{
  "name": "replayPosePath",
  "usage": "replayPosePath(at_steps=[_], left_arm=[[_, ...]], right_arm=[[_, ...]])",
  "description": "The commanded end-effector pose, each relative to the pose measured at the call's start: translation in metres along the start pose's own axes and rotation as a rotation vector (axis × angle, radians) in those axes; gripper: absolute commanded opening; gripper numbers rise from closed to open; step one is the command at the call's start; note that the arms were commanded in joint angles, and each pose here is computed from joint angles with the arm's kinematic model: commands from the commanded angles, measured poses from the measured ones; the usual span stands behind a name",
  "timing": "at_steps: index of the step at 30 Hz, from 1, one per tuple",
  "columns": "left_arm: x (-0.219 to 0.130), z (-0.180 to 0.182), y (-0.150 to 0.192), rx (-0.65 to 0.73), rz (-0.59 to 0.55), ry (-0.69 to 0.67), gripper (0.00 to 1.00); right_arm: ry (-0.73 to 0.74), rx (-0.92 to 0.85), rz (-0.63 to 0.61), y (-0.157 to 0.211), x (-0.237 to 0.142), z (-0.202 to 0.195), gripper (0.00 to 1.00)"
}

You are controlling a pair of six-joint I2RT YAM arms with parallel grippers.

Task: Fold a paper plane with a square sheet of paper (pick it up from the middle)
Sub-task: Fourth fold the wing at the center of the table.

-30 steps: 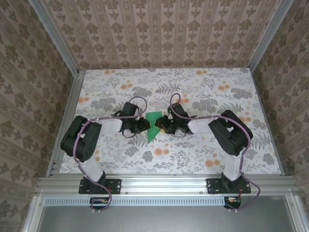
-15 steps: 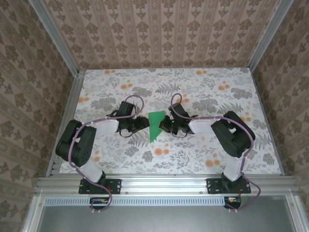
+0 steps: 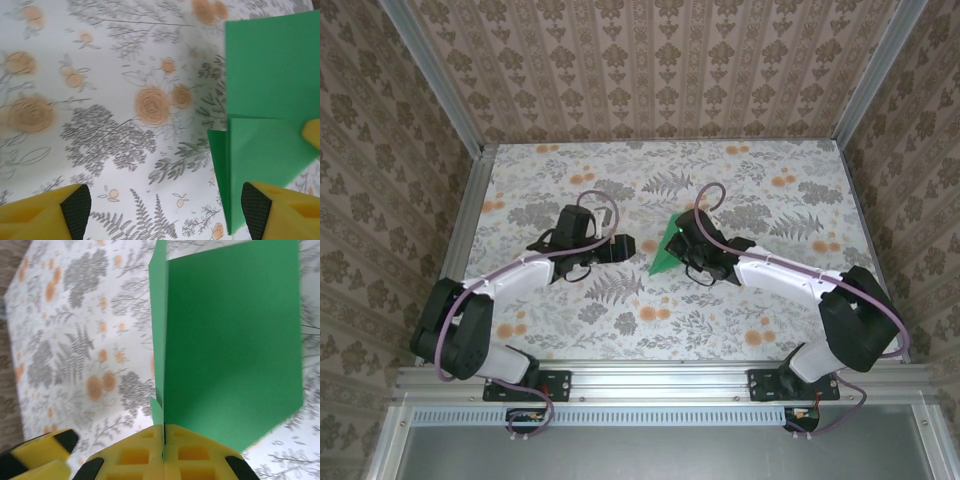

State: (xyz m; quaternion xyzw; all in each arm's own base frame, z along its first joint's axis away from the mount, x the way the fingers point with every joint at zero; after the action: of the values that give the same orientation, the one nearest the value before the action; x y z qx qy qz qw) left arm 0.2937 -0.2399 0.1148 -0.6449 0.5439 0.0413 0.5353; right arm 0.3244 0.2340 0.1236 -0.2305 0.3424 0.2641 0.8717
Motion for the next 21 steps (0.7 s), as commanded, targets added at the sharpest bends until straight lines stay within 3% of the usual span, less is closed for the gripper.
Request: replayPosePath(at_steps=[1, 10, 13, 19, 21], left_arm=[[0.001, -0.021, -0.013, 0.232, -0.067, 0.021, 0.80], [0.010, -0.031, 0.004, 0.475, -0.111, 0.007, 0.80], [0.013, -0.030, 0.009, 0.497, -0.079, 0.011, 0.77], [0.020, -0.040, 0.019, 0.558, -0.136, 0.105, 0.76], [0.023, -0.044, 0.026, 0.587, -0.129, 0.137, 0.71]], right_arm=[[0.119, 0.070, -0.092, -0.003, 0.002, -0.015, 0.00], [0.222, 0.251, -0.073, 0.014, 0.021, -0.030, 0.00], [0.217, 0.300, -0.055, 0.019, 0.026, -0.031, 0.00], [0.237, 0.362, 0.003, 0.032, 0.039, -0.034, 0.00], [0.240, 0.385, 0.033, 0.036, 0.043, -0.034, 0.00]])
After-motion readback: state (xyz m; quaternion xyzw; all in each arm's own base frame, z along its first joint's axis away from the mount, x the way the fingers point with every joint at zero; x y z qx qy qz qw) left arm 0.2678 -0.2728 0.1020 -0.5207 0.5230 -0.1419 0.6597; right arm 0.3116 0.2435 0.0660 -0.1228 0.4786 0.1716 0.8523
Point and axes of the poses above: each hand's point on the last joint's axis, 136 mm out from that joint toward the fingers, its own x axis out along the fingers, its own z axis along the line the jaws close on, y = z × x, the point moved 1 cm from there along -x, back along the fingers, and after that the axes turned 12 degrees about x, right-handed, at the moved point
